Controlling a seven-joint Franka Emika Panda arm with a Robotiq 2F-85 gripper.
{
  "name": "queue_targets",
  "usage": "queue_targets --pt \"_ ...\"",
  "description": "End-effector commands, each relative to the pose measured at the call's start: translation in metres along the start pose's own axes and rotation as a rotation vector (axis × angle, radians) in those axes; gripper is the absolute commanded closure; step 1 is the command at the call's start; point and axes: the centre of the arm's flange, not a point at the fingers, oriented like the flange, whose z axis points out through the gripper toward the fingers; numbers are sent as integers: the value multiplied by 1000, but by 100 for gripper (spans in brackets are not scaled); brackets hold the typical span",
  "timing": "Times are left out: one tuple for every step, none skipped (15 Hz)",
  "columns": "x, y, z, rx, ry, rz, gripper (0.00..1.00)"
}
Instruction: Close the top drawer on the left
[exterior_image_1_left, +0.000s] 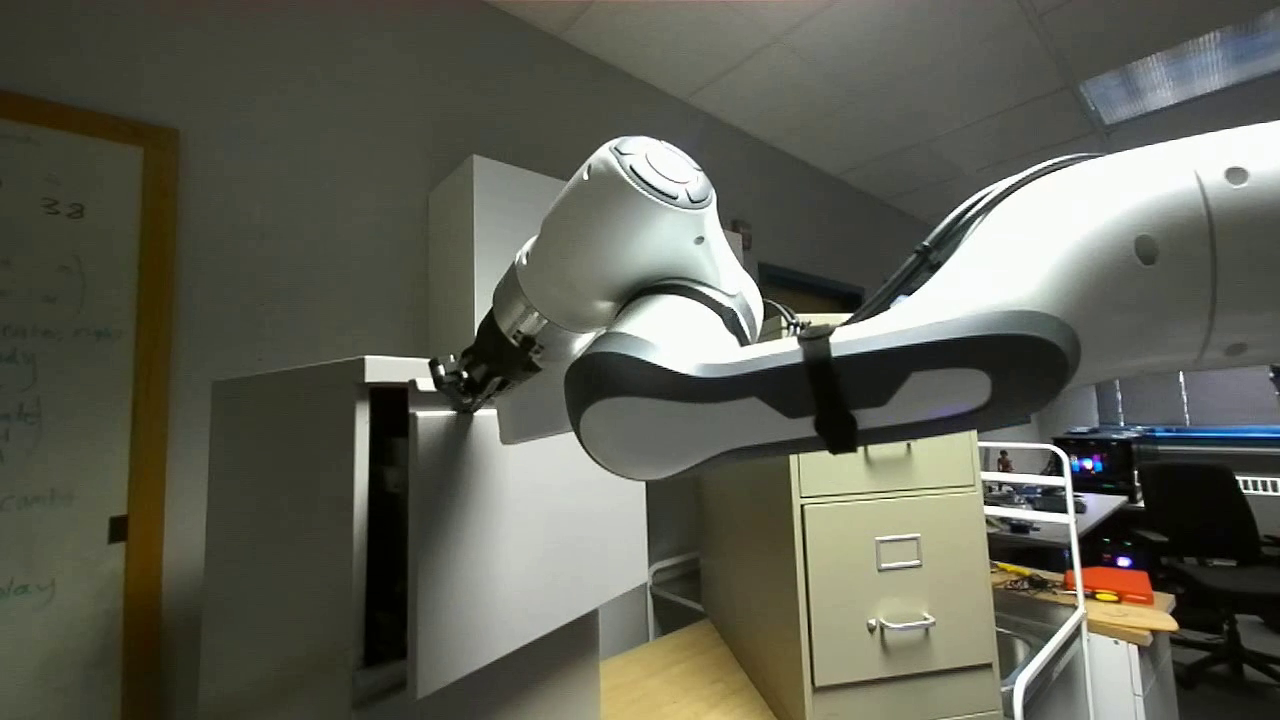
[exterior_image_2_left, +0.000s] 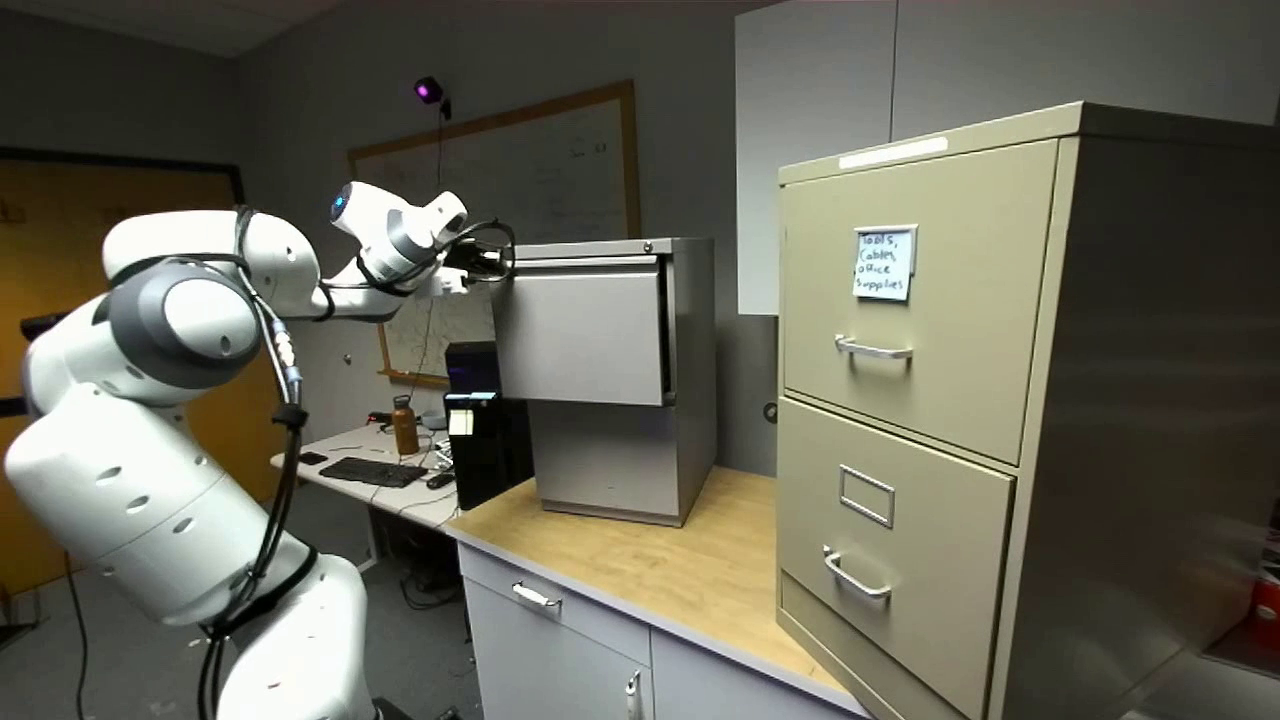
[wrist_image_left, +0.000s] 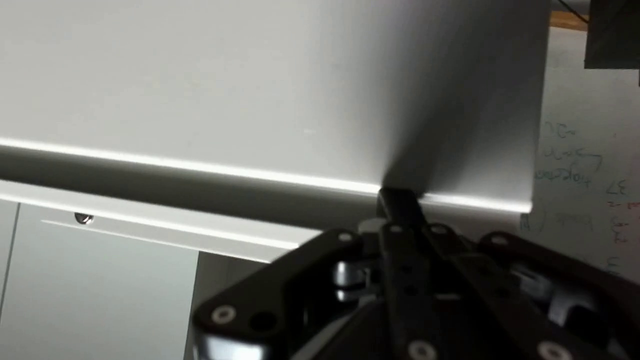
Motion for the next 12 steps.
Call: queue_targets --pt "15 -11 41 111 -85 102 100" --pt "12 -13 47 140 -108 121 100" --pt "8 -17 56 152 -131 131 100" --pt "6 -21 64 161 -149 135 100" --pt "2 -27 72 168 -168 134 100" --pt "-2 -32 80 177 -186 135 100" --pt "-4 -37 87 182 -200 135 100" --pt "-2 -42 92 180 -204 132 100" --pt "0 -44 96 173 -201 128 100" --pt "3 -47 100 164 -194 124 100" --pt "8 -49 102 156 -183 121 100" --pt "12 -51 102 150 -176 119 100"
